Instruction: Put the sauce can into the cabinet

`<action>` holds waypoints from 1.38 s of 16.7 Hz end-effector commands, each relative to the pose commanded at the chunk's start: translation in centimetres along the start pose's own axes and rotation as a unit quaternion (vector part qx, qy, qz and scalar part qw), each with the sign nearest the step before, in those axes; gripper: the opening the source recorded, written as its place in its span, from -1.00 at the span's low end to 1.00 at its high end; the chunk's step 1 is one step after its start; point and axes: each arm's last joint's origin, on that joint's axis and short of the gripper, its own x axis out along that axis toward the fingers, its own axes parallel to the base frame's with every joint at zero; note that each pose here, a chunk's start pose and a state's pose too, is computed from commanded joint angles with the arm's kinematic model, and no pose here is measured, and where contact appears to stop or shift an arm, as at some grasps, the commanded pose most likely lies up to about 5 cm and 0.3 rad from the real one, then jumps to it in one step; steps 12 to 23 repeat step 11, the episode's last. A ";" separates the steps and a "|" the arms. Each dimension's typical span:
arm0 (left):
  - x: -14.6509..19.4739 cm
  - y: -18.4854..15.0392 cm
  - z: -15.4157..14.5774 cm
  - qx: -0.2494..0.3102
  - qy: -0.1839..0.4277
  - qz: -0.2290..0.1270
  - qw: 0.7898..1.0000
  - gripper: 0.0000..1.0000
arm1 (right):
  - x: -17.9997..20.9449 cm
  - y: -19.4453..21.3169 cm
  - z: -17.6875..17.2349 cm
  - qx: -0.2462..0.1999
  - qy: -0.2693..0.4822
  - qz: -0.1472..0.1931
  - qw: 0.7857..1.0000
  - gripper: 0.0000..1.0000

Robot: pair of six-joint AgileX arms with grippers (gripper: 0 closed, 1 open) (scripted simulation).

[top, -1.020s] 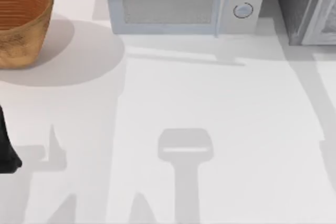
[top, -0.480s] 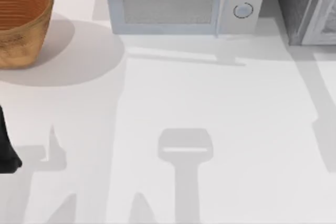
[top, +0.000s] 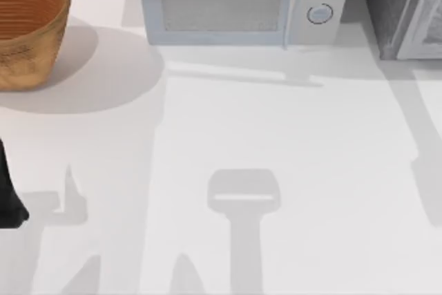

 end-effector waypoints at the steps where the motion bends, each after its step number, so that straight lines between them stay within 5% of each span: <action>1: 0.0 0.0 0.0 0.000 0.000 0.000 1.000 1.00 | 0.0 0.0 0.0 0.000 0.000 0.000 1.000 0.36; 6: 0.0 0.0 0.0 0.000 0.000 0.000 1.000 1.00 | 0.0 0.0 0.0 0.000 0.000 0.000 1.000 1.00; 23: 0.0 0.0 0.0 0.000 0.000 0.000 1.000 1.00 | 0.0 0.0 0.0 0.000 0.000 0.000 1.000 1.00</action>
